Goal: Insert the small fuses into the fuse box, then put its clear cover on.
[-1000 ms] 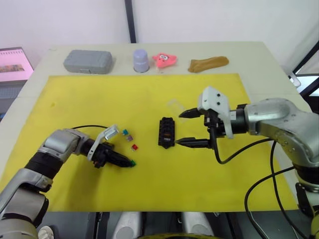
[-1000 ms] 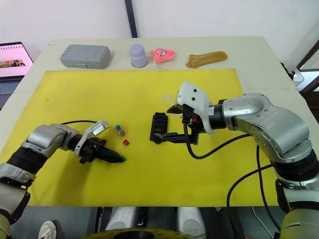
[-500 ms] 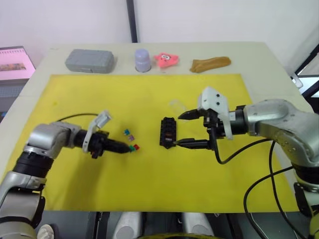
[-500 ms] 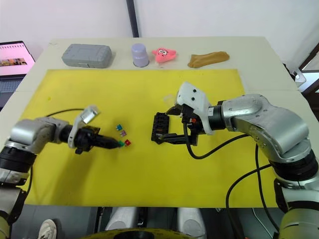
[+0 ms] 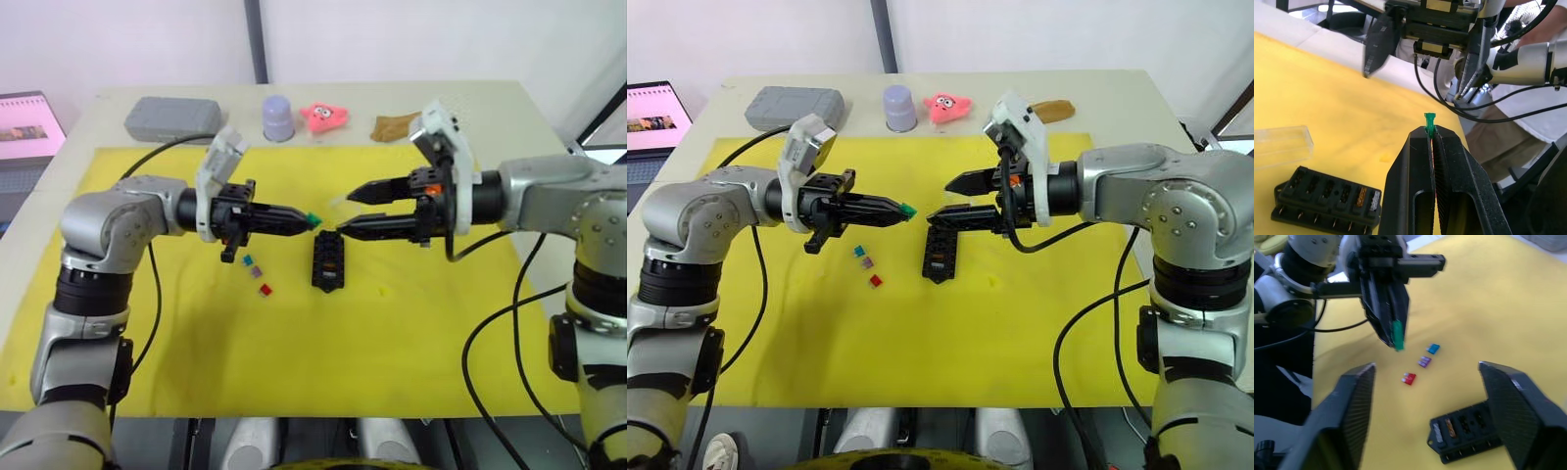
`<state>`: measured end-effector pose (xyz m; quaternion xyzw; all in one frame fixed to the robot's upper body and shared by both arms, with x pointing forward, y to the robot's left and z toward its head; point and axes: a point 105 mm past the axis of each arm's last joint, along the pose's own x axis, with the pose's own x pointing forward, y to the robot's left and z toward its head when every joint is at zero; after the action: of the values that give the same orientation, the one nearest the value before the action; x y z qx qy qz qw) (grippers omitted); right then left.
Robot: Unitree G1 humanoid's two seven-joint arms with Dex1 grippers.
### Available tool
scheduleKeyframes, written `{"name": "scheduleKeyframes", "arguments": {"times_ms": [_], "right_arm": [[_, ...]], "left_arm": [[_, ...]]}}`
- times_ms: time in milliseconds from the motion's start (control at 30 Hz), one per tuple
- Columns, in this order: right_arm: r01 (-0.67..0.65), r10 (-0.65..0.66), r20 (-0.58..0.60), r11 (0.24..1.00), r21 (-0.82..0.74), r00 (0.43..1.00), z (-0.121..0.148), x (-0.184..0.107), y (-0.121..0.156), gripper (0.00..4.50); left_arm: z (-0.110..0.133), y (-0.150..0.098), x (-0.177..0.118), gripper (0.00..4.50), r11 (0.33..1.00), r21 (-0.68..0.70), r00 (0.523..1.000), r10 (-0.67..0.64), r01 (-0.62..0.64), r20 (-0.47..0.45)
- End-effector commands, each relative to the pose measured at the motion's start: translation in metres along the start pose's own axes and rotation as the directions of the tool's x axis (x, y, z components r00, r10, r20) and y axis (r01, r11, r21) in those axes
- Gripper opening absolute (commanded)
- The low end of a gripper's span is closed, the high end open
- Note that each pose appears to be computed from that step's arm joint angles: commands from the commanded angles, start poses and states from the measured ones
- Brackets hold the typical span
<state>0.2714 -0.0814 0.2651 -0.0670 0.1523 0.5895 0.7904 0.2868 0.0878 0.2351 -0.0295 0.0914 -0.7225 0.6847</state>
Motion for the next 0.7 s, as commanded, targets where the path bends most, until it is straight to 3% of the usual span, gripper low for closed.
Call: {"name": "scheduleKeyframes", "arguments": {"times_ms": [33, 233, 333, 400, 700], "right_arm": [[-0.009, 0.009, 0.034, 1.000, -0.017, 0.999, 0.012, -0.003, 0.004, 3.70], [-0.050, 0.050, 0.032, 0.999, 0.005, 0.998, 0.009, 0.006, 0.010, 3.70], [-0.057, 0.057, 0.031, 0.998, 0.009, 0.998, 0.008, 0.010, 0.011, 2.84], [-0.058, 0.058, 0.036, 0.998, 0.015, 0.998, 0.009, 0.011, 0.010, 1.99], [-0.065, 0.064, 0.030, 0.997, 0.028, 0.997, 0.008, 0.016, 0.011, 1.99]], "left_arm": [[0.009, -0.002, 0.001, 0.00, 0.998, 0.054, 1.000, -0.007, 0.008, -0.003], [0.012, -0.002, 0.004, 0.00, 0.998, 0.063, 1.000, -0.010, 0.010, 0.003], [0.011, -0.002, 0.006, 0.00, 0.998, 0.065, 1.000, -0.012, 0.011, 0.000], [0.011, -0.002, 0.006, 0.00, 0.998, 0.064, 1.000, -0.013, 0.013, -0.002], [0.009, -0.003, 0.005, 0.00, 0.998, 0.063, 1.000, -0.015, 0.015, -0.012]]}}
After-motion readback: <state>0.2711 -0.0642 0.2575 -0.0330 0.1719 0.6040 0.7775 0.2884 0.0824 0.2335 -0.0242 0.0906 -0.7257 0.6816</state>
